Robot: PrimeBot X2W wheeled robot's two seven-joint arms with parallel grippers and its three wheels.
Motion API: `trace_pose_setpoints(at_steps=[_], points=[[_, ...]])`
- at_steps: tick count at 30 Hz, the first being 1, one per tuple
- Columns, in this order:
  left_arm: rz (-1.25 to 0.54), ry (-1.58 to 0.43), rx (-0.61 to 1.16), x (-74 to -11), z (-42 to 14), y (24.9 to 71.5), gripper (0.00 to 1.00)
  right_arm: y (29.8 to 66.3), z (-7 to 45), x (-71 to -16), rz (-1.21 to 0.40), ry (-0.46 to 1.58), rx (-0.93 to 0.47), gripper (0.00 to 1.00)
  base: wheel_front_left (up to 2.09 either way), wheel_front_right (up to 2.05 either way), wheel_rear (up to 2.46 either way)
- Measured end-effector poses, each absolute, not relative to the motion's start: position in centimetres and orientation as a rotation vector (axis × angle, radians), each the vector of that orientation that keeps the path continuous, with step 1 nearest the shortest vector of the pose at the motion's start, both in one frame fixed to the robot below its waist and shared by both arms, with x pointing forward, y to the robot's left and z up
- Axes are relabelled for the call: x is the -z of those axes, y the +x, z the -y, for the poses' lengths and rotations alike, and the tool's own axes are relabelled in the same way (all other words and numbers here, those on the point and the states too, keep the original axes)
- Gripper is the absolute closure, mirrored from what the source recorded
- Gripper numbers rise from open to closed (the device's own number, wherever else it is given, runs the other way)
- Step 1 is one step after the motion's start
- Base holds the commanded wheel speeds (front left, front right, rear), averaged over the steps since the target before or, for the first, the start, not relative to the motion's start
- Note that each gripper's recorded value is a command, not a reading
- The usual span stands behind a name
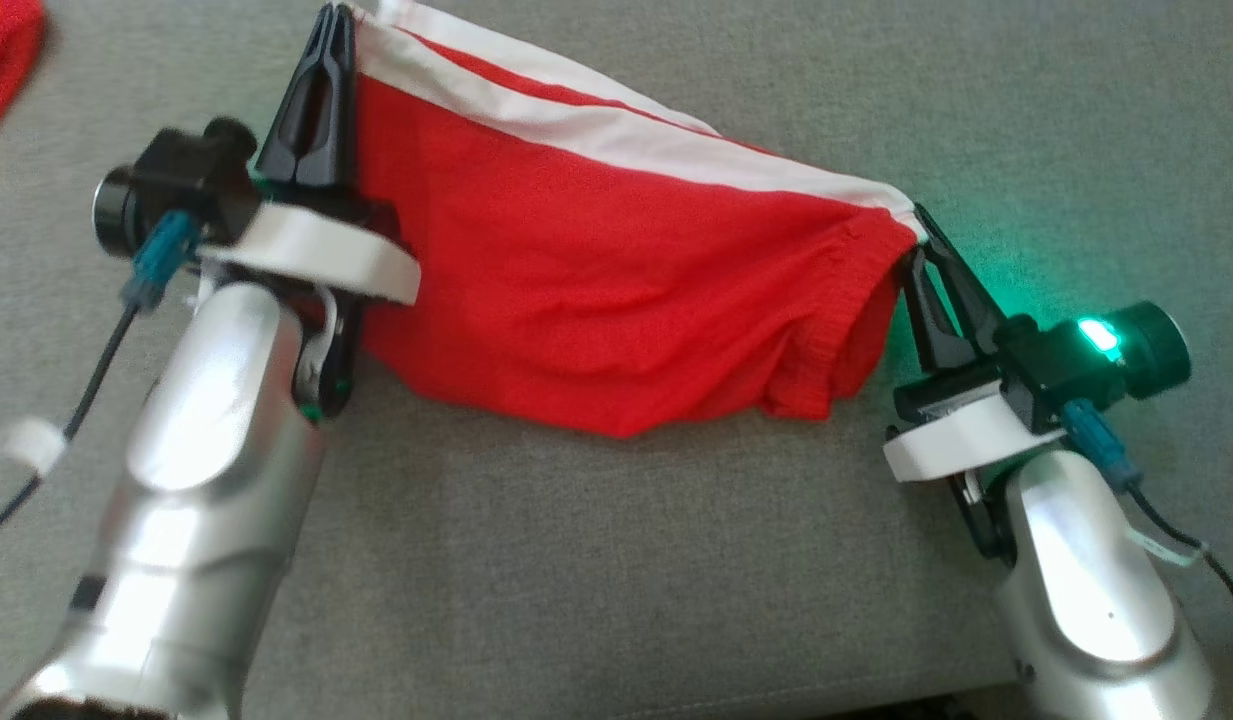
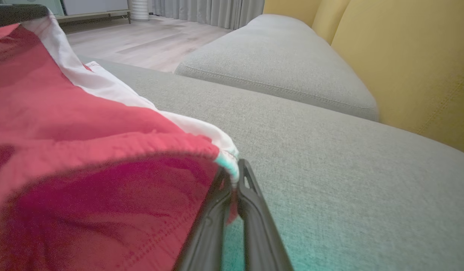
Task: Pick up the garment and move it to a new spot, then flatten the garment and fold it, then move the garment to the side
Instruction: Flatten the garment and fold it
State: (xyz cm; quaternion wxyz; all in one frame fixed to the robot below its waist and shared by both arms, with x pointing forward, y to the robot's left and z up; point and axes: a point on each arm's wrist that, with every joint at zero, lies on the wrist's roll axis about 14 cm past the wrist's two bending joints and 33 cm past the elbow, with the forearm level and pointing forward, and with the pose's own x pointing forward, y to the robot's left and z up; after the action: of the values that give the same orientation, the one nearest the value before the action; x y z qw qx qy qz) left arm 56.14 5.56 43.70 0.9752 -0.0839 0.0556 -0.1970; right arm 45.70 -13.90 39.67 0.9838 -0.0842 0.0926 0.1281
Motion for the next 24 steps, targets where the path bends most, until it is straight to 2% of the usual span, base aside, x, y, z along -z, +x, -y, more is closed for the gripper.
trace_pose_setpoints(at_steps=[4, 5, 7, 8, 9, 10, 11, 13, 14, 15, 24], points=[[-0.158, -0.154, 0.405, -42.0, -4.9, 57.0, 1.0, 45.9, 13.9, -38.9, -0.203, -0.173, -0.265, 1.0, 0.0, 0.0, 0.0], [-0.165, -0.15, 0.411, -41.6, -4.6, 57.2, 1.0, 45.9, 13.9, -38.7, -0.207, -0.173, -0.265, 0.95, 0.0, 0.0, 0.0], [-0.176, -0.149, 0.415, -41.2, -4.3, 57.5, 1.0, 46.0, 13.9, -38.6, -0.208, -0.176, -0.266, 0.7, 0.0, 0.0, 0.0], [-0.18, -0.148, 0.413, -41.0, -4.2, 57.6, 1.0, 46.1, 14.0, -38.7, -0.205, -0.176, -0.265, 0.51, 0.0, 0.0, 0.0], [-0.182, -0.146, 0.411, -40.9, -4.2, 57.8, 1.0, 46.1, 14.0, -38.8, -0.203, -0.177, -0.266, 0.21, 0.0, 0.0, 0.0], [-0.184, -0.144, 0.408, -40.9, -4.2, 57.9, 1.0, 46.1, 14.0, -38.9, -0.201, -0.176, -0.264, 0.0, 0.0, 0.0, 0.0], [-0.188, -0.141, 0.401, -40.8, -4.3, 58.1, 1.0, 46.2, 14.0, -39.0, -0.197, -0.175, -0.263, 0.0, 0.0, 0.0, 0.0], [-0.201, -0.127, 0.388, -40.6, -4.6, 58.3, 0.6, 46.5, 14.1, -40.2, -0.163, -0.173, -0.255, 0.0, 0.0, 0.0, 0.0], [-0.206, -0.125, 0.387, -40.5, -4.7, 58.2, 0.06, 46.5, 14.2, -40.6, -0.15, -0.174, -0.253, 0.0, 0.0, 0.0, 0.0], [-0.211, -0.126, 0.39, -40.5, -4.6, 58.2, 0.0, 46.6, 14.2, -40.9, -0.141, -0.175, -0.251, 0.0, 0.0, 0.0, 0.0], [-0.215, -0.15, 0.396, -41.6, -4.7, 56.8, 0.0, 44.4, 15.4, -42.2, -0.13, -0.171, -0.205, 0.0, 0.0, 0.0, 0.0]])
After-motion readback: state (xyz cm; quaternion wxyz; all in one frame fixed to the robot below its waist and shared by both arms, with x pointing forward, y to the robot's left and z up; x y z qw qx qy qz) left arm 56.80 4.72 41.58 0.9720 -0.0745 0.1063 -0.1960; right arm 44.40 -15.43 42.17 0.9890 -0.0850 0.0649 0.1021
